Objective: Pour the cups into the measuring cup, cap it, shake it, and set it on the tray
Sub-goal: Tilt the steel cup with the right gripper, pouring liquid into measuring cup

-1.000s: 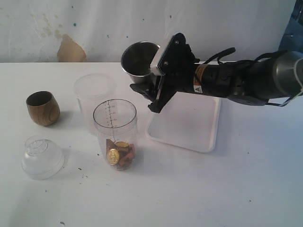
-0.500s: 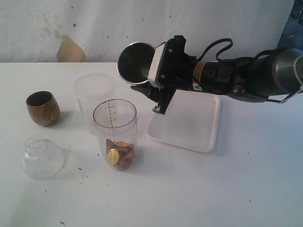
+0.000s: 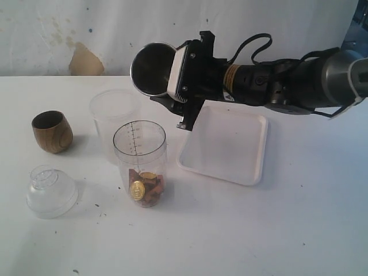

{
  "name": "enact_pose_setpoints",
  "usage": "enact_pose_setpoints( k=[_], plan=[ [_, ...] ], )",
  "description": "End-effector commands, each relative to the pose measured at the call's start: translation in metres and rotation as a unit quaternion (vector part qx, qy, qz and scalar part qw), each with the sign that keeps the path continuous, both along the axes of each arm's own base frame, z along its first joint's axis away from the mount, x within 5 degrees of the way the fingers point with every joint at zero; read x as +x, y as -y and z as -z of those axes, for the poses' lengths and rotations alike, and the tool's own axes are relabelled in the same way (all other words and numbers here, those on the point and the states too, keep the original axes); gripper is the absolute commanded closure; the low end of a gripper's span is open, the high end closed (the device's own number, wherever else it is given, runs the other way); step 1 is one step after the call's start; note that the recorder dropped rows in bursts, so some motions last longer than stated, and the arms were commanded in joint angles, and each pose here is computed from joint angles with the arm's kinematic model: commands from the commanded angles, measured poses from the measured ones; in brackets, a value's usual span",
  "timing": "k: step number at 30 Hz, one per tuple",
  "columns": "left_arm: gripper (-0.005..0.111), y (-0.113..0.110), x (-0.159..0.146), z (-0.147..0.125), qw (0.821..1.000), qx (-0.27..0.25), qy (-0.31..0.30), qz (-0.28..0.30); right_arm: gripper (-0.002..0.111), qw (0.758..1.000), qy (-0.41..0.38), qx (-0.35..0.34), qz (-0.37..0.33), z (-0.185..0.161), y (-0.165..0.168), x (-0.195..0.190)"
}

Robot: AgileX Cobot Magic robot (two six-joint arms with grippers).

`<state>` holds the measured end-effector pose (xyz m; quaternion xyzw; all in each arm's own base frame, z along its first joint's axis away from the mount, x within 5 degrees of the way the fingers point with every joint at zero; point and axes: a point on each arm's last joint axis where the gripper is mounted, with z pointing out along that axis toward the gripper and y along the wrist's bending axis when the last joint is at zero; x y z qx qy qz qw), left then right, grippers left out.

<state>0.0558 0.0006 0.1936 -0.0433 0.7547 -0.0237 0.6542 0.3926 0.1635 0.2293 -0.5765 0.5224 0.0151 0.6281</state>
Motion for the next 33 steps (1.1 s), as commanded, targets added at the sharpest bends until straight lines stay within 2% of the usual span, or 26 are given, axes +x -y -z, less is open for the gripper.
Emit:
enact_pose_setpoints(
  k=[1, 13, 33],
  plan=[
    [0.106, 0.0, -0.0002, 0.0014, 1.0, 0.0, 0.0, 0.001, 0.108, 0.999, 0.034, 0.012, -0.012, -0.0138, -0.0054, -0.0009],
    [0.106, 0.0, -0.0002, 0.0014, 1.0, 0.0, 0.0, 0.001, 0.108, 0.997, 0.07, -0.016, -0.022, -0.0148, -0.0055, -0.0013],
    [0.106, 0.0, -0.0002, 0.0014, 1.0, 0.0, 0.0, 0.001, 0.108, 0.994, 0.087, -0.052, -0.046, -0.0117, -0.0069, -0.0039]
  ],
)
